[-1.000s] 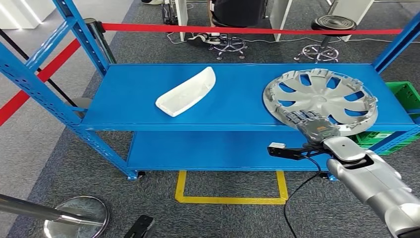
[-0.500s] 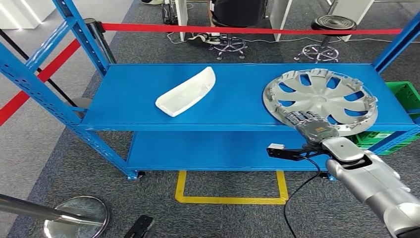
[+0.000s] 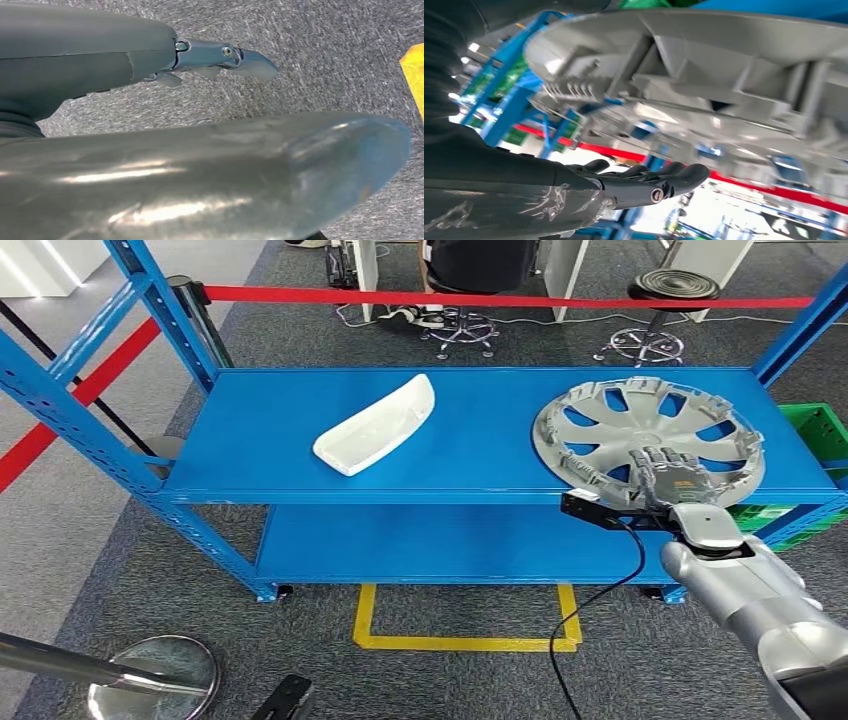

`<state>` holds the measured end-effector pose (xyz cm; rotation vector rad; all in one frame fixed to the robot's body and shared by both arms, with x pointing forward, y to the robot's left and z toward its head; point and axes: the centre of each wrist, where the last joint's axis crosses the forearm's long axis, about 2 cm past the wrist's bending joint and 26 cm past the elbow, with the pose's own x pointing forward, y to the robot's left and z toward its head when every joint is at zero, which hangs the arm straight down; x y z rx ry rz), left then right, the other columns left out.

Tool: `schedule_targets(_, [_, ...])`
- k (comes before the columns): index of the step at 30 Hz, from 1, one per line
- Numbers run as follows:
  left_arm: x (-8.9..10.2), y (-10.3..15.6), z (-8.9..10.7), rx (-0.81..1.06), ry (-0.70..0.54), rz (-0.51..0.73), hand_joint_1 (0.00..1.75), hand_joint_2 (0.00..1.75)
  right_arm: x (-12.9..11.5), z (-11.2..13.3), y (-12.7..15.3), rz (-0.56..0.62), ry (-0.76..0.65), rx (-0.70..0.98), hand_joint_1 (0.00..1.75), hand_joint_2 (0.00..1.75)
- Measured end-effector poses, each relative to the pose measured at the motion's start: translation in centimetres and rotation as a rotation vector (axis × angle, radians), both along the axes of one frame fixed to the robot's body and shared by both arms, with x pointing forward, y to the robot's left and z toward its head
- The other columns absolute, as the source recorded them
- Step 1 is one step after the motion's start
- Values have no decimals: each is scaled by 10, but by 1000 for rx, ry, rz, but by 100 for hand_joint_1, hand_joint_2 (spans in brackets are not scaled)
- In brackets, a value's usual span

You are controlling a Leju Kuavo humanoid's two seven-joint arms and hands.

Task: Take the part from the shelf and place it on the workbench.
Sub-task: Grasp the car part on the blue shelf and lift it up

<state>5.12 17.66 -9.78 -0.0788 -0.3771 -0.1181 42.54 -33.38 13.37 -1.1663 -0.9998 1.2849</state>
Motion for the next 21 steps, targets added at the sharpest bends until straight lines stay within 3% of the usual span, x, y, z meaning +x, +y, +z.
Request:
schedule_targets(11, [0, 0, 0, -1, 10, -3, 0, 0, -3, -6, -19, -165, 58, 153, 0, 175])
schedule_targets(21, [-1, -1, 0, 2, 5, -5, 0, 0, -4, -10, -19, -127, 170, 84, 0, 175])
